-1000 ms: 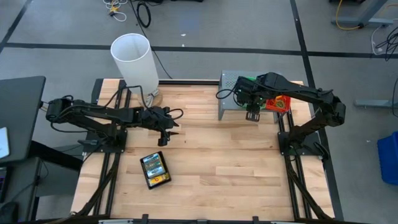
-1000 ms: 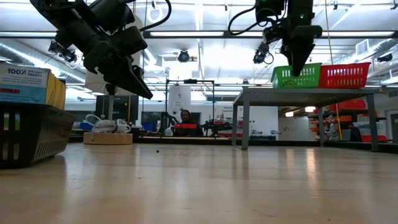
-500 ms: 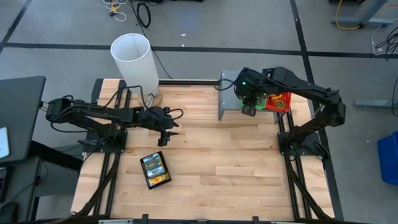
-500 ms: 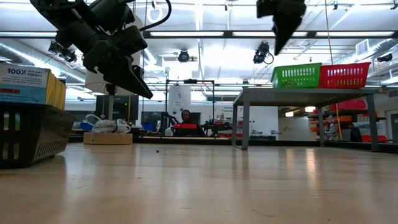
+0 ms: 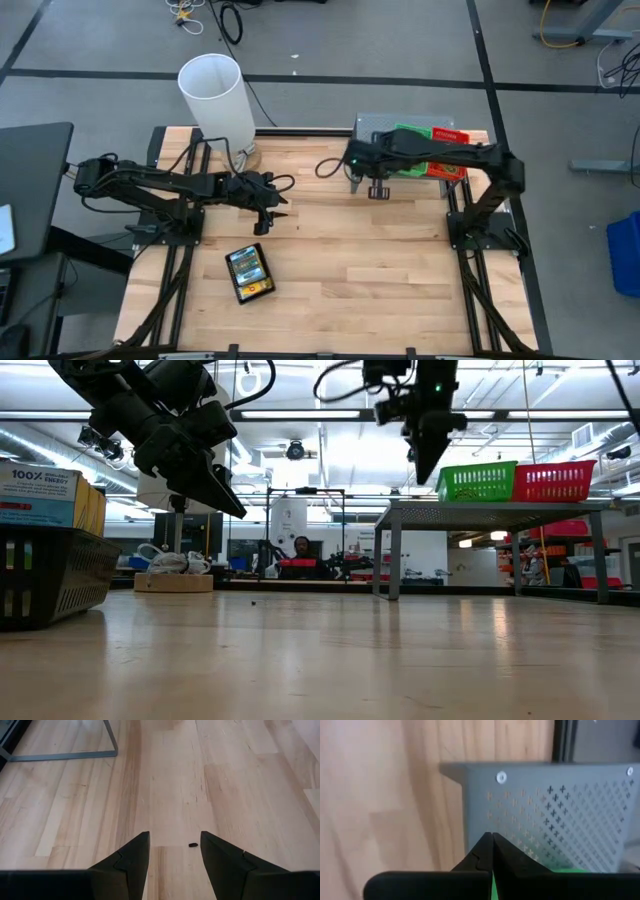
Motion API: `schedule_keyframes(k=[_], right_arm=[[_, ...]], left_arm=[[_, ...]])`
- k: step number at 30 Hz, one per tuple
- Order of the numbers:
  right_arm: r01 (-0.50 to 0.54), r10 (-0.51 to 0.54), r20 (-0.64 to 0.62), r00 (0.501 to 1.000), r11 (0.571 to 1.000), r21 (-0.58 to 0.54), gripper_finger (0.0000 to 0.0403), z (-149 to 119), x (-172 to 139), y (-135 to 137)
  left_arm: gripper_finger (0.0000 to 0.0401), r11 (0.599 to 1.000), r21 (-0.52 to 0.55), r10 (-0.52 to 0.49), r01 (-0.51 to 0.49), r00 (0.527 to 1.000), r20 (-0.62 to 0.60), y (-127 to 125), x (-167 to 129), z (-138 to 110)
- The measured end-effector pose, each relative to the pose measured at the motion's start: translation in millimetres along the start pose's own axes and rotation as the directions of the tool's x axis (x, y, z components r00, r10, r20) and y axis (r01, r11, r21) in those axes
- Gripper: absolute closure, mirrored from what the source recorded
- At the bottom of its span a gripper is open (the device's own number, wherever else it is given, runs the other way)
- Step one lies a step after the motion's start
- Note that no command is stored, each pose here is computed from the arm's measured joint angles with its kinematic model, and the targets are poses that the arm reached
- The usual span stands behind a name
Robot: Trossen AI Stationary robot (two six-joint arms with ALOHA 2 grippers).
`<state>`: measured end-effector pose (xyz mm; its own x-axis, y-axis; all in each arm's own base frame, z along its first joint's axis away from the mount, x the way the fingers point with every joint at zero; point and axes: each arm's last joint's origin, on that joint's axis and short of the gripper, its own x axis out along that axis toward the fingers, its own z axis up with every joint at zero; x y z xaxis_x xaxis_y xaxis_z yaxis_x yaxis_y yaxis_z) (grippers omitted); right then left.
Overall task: Pick & Place Office Desk Supplies
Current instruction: Put the green bin on the shelf, then put the black bin on the shelf
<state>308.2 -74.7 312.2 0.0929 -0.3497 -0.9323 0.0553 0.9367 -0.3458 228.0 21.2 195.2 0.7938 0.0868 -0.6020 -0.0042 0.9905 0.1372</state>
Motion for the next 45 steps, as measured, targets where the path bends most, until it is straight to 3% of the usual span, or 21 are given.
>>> schedule_keyframes(k=[4,13,34,41,45], right_arm=[[0.076,-0.079,-0.094,0.992,0.996,-0.035,0.0400,4.7,12.1,8.9],[0.138,-0.143,-0.198,0.970,0.990,-0.035,0.0402,0.4,15.6,15.6],[0.082,-0.082,-0.272,0.959,0.997,-0.011,0.0403,-7.2,8.7,31.7],[0.051,-0.060,-0.231,0.971,0.998,-0.046,0.0403,-3.4,5.4,43.7],[-0.058,0.051,-0.066,0.997,0.991,-0.119,0.0400,12.7,2.0,62.4]], left_arm=[[0.0220,1.000,0.000,0.000,0.000,1.000,0.000,0.0,0.0,0.0],[0.0220,1.000,0.000,0.000,0.000,1.000,0.000,0.0,0.0,0.0],[0.0220,1.000,0.003,0.000,0.000,1.000,0.000,0.0,0.0,0.0],[0.0220,1.000,0.008,0.008,-0.008,1.000,-0.001,0.3,0.0,0.0],[0.0220,1.000,0.019,0.009,-0.009,1.000,-0.011,0.2,-0.3,-0.9]])
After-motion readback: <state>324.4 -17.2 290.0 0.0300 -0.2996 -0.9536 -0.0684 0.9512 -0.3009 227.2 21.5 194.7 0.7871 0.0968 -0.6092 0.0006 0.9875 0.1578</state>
